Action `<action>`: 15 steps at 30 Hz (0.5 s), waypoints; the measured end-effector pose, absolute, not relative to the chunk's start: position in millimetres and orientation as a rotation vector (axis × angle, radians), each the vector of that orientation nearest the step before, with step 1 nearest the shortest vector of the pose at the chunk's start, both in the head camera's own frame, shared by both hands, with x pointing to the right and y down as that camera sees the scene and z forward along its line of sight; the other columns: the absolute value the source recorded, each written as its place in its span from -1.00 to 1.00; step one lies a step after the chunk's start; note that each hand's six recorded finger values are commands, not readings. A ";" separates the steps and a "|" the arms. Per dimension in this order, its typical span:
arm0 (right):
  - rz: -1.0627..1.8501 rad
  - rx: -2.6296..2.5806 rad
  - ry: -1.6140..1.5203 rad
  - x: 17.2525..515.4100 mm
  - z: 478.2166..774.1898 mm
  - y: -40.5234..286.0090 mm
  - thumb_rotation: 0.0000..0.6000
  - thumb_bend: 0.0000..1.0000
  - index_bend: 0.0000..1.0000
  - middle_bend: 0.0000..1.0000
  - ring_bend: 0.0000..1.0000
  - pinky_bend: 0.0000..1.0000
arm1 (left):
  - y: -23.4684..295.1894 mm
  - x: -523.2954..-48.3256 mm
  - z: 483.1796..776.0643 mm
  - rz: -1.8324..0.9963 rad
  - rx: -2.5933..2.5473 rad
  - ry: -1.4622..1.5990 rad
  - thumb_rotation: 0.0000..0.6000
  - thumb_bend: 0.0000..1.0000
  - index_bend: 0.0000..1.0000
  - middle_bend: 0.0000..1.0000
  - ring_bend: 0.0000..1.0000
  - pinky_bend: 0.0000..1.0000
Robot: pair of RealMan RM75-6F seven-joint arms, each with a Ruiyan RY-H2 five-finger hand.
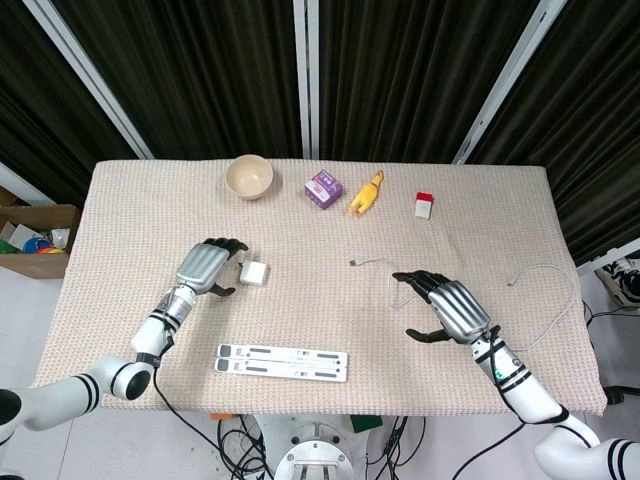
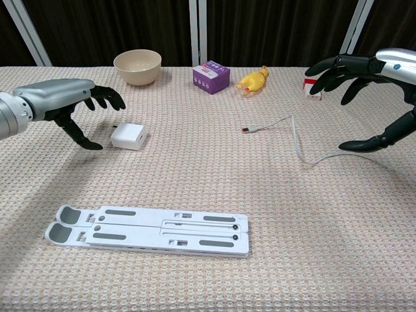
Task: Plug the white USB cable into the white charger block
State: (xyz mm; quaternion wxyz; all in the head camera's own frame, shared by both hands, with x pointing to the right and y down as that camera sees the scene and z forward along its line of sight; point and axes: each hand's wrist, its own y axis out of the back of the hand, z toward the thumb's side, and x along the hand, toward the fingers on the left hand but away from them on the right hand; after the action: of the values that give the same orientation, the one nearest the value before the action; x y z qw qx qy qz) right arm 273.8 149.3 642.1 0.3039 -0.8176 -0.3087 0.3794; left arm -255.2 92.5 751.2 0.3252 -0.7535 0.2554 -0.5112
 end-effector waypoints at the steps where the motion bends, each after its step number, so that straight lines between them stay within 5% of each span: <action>1: 1.008 -2.164 -0.821 274.8 642.4 149.2 1.00 -0.62 -0.61 -0.51 -0.66 -0.37 | 91.9 -254.1 752.1 -1.349 -1.973 0.663 1.00 -0.69 -0.51 -0.59 -0.60 -0.50; 4: 1.016 -2.160 -0.830 278.1 643.1 149.5 1.00 -0.62 -0.61 -0.51 -0.66 -0.37 | 89.8 -250.5 751.6 -1.354 -1.956 0.651 1.00 -0.67 -0.47 -0.54 -0.45 -0.35; 10: 1.015 -2.157 -0.845 281.5 641.8 149.6 1.00 -0.63 -0.61 -0.51 -0.66 -0.37 | 85.8 -240.6 747.6 -1.334 -1.877 0.604 0.91 -0.69 -0.42 -0.40 0.19 0.34; 15: 1.018 -2.152 -0.859 285.4 640.3 151.3 1.00 -0.63 -0.61 -0.51 -0.66 -0.37 | 85.0 -236.1 752.0 -1.345 -1.913 0.610 0.82 -0.69 -0.42 -0.41 0.34 0.44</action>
State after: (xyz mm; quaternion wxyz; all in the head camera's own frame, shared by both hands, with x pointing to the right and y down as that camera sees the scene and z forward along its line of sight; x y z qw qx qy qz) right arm 285.4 151.3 640.3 0.3006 -0.8109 -0.3237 0.3837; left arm -236.1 85.0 752.0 0.3546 -0.7402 0.2359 -0.5204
